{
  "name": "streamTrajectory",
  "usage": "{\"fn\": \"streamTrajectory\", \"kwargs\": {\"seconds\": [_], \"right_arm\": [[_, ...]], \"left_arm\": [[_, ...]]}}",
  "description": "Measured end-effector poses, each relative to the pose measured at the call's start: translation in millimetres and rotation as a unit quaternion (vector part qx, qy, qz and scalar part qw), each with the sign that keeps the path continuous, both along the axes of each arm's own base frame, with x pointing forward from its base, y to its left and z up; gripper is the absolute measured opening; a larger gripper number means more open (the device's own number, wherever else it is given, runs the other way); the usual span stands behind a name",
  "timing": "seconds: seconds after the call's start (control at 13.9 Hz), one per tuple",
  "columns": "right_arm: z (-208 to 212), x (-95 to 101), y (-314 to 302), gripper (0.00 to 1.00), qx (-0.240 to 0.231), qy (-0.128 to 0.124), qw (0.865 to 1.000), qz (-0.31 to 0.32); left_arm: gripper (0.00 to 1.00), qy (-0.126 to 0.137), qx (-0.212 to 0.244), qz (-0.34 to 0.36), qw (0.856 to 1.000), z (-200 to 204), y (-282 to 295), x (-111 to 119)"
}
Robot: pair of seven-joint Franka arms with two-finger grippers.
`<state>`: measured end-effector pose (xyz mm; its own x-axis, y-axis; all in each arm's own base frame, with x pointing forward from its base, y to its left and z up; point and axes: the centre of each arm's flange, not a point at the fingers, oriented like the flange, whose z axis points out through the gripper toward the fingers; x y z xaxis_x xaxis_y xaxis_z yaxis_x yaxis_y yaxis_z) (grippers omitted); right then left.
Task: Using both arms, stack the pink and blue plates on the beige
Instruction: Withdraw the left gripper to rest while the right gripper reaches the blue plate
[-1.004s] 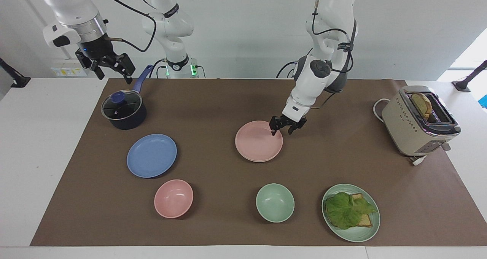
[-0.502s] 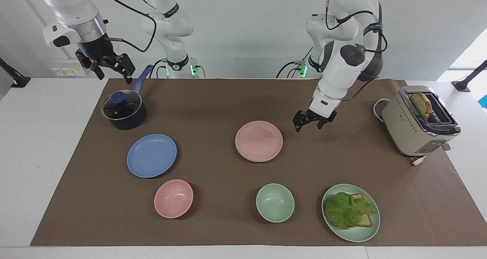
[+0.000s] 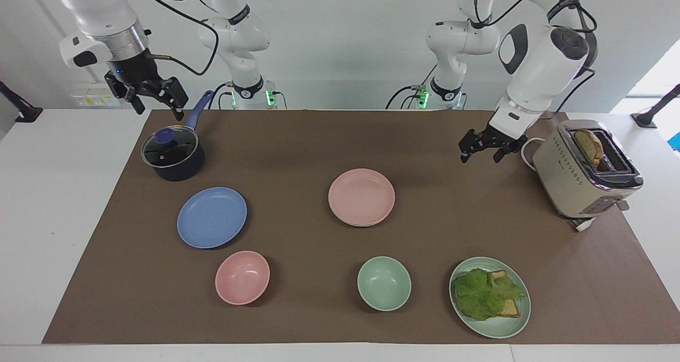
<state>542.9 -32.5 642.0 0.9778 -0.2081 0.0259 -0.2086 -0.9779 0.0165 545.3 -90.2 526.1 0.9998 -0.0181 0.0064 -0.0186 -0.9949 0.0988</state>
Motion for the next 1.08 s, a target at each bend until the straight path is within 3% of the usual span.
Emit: {"fn": "streamTrajectory", "kwargs": {"seconds": [0.36,1.08], "right_arm": [[-52.4,5.4,-14.7,1.0,0.001,0.012,1.0,-0.002],[-224.1,18.7,-65.9,1.0,-0.005,-0.022,0.999,0.047]], "left_arm": [[1.0,0.0,0.044,-0.027,0.999,38.3,6.0,-0.7],[1.0,0.004,0.047,-0.024,0.999,122.6,33.4,-13.1]]}}
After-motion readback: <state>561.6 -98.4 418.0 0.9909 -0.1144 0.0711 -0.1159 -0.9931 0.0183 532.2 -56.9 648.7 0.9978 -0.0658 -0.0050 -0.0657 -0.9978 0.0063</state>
